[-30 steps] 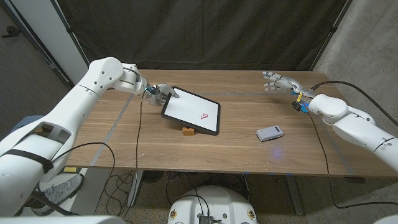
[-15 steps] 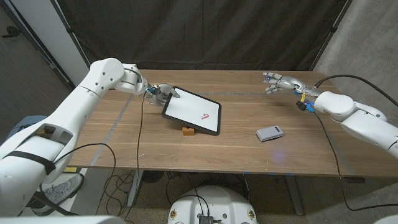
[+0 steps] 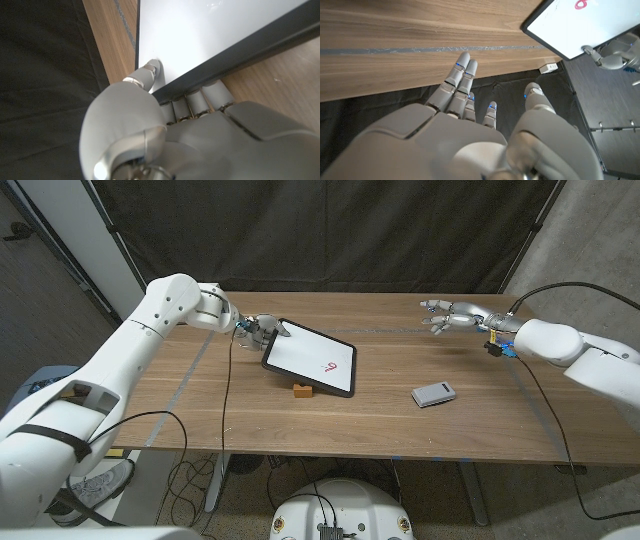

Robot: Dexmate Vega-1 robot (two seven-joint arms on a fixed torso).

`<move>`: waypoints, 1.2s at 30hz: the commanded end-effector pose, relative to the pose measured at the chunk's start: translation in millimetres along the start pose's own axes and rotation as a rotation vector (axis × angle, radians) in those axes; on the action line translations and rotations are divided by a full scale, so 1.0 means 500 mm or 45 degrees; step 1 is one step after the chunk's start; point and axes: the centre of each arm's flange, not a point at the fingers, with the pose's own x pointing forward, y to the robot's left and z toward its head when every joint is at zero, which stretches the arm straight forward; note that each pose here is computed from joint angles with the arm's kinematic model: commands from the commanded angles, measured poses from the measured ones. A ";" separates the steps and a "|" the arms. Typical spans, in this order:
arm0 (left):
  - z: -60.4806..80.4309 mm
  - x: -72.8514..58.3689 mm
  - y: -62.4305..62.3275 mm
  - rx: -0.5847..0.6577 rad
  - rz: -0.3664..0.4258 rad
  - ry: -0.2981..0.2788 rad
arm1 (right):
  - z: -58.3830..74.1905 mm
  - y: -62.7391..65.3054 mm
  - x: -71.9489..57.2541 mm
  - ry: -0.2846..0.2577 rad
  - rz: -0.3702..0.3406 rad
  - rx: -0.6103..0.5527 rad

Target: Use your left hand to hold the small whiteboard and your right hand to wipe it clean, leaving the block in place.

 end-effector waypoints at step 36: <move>0.008 0.012 -0.020 0.001 0.015 -0.031 | 0.034 0.017 -0.098 0.092 0.183 -0.554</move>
